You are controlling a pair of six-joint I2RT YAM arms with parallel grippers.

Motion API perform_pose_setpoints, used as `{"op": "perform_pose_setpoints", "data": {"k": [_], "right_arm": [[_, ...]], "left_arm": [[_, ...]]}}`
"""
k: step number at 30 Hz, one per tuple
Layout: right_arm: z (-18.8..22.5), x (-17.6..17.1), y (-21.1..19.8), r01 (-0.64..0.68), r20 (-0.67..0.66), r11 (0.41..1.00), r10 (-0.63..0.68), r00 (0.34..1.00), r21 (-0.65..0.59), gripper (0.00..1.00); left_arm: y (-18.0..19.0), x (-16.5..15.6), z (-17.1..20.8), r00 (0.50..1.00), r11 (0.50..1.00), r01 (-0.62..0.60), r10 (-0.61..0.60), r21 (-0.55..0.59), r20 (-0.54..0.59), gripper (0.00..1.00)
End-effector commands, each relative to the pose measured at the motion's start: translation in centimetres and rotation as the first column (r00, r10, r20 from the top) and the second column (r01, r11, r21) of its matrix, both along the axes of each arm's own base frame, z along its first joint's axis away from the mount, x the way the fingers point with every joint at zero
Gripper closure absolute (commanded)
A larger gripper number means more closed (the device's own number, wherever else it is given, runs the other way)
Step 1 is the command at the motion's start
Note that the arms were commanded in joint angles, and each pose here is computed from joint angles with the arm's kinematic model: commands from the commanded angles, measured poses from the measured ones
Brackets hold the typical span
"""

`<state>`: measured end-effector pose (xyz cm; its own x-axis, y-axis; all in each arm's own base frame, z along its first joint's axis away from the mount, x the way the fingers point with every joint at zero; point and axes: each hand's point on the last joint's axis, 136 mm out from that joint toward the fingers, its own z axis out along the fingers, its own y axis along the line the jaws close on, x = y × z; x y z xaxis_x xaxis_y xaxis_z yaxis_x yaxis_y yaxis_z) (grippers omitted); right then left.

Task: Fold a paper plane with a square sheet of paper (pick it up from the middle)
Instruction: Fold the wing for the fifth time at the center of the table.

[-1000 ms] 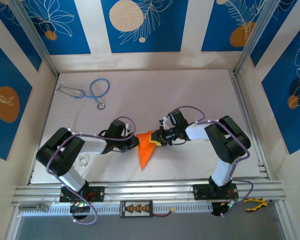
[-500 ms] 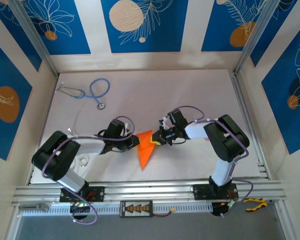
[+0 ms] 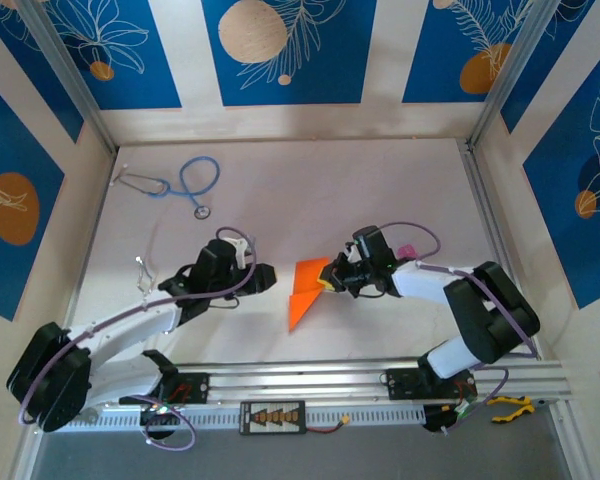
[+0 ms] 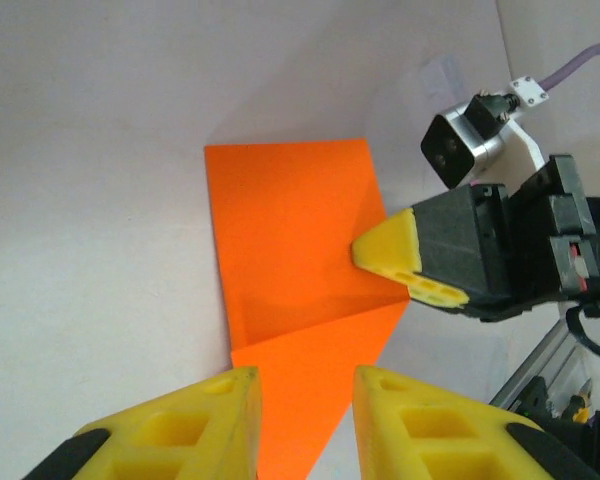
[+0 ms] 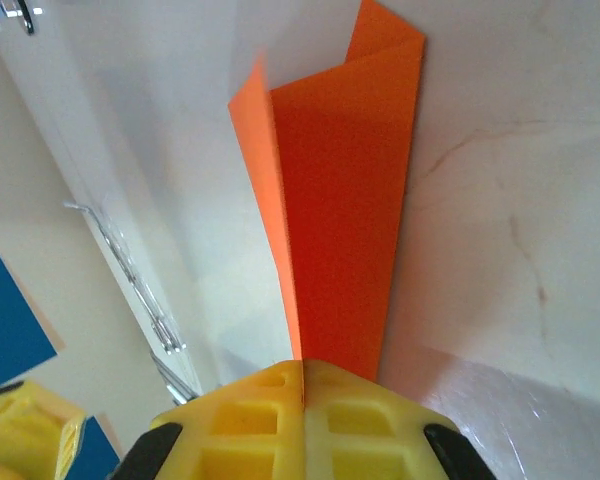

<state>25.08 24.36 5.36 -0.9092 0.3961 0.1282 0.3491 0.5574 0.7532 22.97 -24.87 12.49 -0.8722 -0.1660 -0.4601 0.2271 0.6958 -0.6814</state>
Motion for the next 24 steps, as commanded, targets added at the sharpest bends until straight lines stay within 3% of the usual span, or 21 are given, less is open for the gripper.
{"op": "perform_pose_setpoints", "data": {"k": [1, 5, 17, 24], "right_arm": [[0.9, 0.4, -0.6, 0.085, 0.005, 0.996, -0.085, 0.996, -0.023, 1.0], [1.0, 0.1, -0.9, 0.1, 0.004, 0.995, -0.1, 0.995, -0.027, 1.0], [0.7, -0.7, -1.2, 0.1, -0.01, 0.994, -0.101, 0.995, -0.033, 1.0], [0.9, -0.6, -0.9, 0.091, -0.012, 0.996, -0.091, 0.996, -0.025, 1.0]], "left_arm": [[1.0, -0.8, -1.8, 1.0, 0.995, 0.006, -0.007, 0.102, 0.01, 0.7], [-0.3, -1.2, -1.4, 0.998, 0.993, 0.05, -0.055, 0.11, 0.043, 0.7], [-2.9, -2.0, -1.8, 0.975, 0.931, 0.155, -0.197, 0.332, 0.1, 0.69], [-3.9, -2.3, -1.7, 0.962, 0.907, 0.198, -0.253, 0.372, 0.105, 0.68]]}}
